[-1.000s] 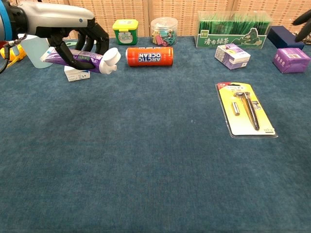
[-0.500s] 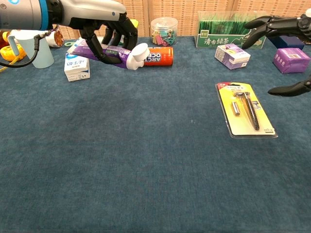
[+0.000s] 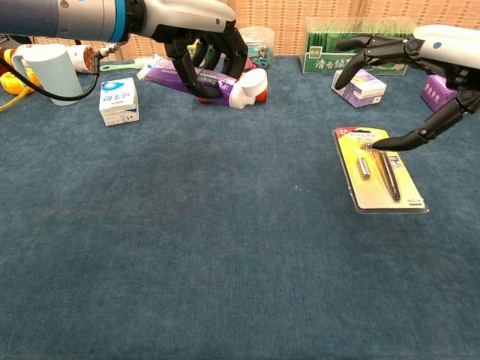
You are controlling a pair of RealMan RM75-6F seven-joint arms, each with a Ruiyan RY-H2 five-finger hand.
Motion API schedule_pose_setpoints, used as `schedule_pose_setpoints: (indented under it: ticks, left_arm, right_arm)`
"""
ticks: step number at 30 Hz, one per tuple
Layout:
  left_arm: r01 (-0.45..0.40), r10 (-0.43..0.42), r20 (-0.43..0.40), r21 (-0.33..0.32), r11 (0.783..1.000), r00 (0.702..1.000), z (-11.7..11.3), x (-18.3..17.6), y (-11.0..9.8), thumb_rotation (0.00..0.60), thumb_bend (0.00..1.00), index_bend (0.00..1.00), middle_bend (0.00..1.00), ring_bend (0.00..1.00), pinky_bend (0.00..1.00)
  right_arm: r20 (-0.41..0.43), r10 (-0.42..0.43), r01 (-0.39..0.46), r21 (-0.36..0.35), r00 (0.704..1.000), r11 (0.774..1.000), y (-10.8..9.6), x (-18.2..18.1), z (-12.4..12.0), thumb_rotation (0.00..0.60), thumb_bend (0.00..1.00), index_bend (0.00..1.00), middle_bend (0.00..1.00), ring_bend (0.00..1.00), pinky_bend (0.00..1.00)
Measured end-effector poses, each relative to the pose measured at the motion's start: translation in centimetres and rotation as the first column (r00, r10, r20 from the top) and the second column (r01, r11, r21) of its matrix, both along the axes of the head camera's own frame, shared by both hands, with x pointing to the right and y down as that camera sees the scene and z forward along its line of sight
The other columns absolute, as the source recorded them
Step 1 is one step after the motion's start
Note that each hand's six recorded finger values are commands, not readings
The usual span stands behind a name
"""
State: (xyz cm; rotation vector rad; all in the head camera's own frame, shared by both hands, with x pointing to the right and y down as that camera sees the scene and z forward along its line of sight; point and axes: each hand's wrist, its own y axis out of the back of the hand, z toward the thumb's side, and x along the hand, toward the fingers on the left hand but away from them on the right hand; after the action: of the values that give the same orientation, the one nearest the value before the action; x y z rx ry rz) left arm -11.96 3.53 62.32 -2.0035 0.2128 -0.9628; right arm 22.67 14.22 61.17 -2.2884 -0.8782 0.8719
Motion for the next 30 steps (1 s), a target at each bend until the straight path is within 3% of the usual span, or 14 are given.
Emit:
schedule_pose_setpoints:
  ticks: [13, 30]
  left_arm:
    - [0.003, -0.003, 0.002, 0.005, 1.000, 1.000, -0.5, 3.0, -0.2, 0.600, 0.38, 0.65, 0.53, 0.53, 0.53]
    - [0.013, -0.013, 0.012, 0.001, 1.000, 1.000, 0.6, 4.6, -0.1, 0.600, 0.38, 0.65, 0.53, 0.54, 0.53]
  right_arm:
    - [0.034, -0.006, 0.005, 0.023, 0.999, 1.000, -1.0, -1.4, -0.4, 0.600, 0.22, 0.22, 0.00, 0.00, 0.00]
    - [0.041, -0.031, 0.031, 0.000, 0.999, 1.000, -0.8, -2.8, 0.0, 0.600, 0.22, 0.22, 0.00, 0.00, 0.00]
